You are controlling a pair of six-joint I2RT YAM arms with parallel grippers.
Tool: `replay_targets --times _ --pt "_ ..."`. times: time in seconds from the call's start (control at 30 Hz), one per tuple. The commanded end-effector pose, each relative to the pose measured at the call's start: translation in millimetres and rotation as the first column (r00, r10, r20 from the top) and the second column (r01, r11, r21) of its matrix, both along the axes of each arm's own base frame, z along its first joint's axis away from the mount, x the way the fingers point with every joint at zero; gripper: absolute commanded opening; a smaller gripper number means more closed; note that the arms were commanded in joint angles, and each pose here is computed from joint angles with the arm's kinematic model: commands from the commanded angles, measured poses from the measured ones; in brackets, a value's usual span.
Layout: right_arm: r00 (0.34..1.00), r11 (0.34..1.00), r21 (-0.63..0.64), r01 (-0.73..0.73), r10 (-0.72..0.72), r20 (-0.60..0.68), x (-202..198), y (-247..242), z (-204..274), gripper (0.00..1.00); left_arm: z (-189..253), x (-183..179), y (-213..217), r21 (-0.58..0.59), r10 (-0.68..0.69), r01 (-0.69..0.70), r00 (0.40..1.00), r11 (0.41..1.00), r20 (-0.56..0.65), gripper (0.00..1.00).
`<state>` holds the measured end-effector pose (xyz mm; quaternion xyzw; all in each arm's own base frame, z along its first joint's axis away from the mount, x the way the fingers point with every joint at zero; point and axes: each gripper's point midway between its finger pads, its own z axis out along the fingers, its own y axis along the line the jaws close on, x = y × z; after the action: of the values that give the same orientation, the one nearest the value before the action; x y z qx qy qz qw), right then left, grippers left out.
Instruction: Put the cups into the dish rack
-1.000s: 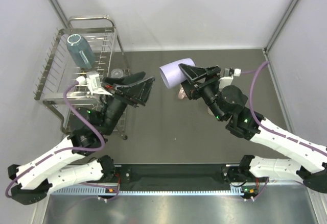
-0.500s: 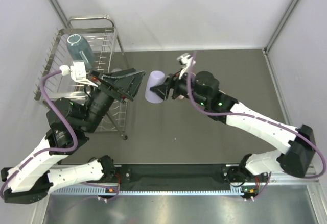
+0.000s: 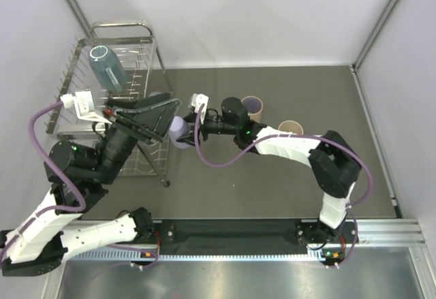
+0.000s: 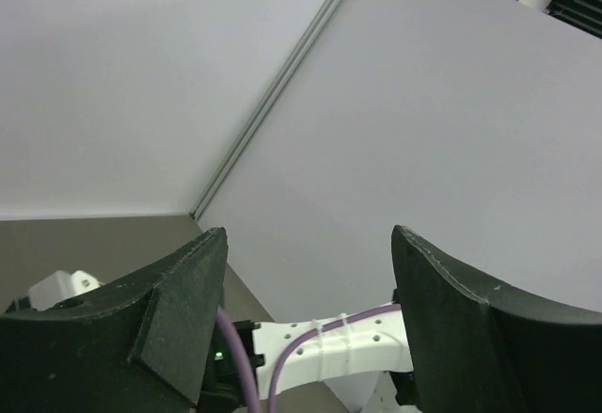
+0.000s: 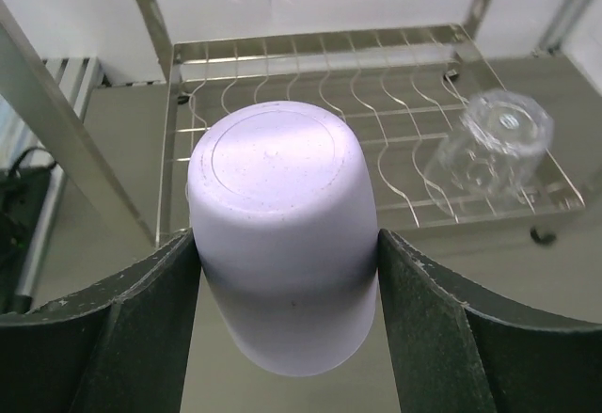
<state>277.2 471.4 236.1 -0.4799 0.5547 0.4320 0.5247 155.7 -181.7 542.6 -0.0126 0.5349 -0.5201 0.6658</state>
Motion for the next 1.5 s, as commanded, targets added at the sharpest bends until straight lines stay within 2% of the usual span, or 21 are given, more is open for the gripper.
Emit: replay_targets --times 0.0,0.17,0.43,0.63,0.9,1.13,1.47 --pt "0.94 0.97 0.138 -0.198 0.148 0.307 -3 21 54 0.0 14 -7 14 -0.07 0.0 0.002 1.0 0.998 0.023 0.75" --pt "0.919 0.951 0.153 -0.269 0.206 0.335 17 43 57 0.0 17 -13 29 -0.051 0.026 -0.024 0.998 0.998 0.05 0.75" --pt "0.893 0.937 0.12 -0.328 0.266 0.363 36 78 26 0.0 14 -17 26 -0.04 0.0 0.002 0.998 0.999 0.061 0.76" --pt "0.906 0.955 0.112 -0.276 0.22 0.361 56 104 10 0.0 6 -21 20 -0.024 -0.035 0.036 0.998 0.999 0.054 0.75" --pt "0.937 0.97 0.134 -0.204 0.154 0.314 78 137 -10 0.0 0 -23 34 -0.044 -0.01 0.012 0.999 0.999 0.043 0.75" --pt "0.959 0.979 0.13 -0.159 0.122 0.256 86 142 -29 0.0 1 -22 44 -0.033 0.028 -0.026 0.998 0.999 0.059 0.76" --pt "0.975 0.985 0.105 -0.136 0.114 0.191 87 142 -55 0.0 3 -18 28 -0.005 0.001 -0.001 0.999 1.0 0.049 0.77"
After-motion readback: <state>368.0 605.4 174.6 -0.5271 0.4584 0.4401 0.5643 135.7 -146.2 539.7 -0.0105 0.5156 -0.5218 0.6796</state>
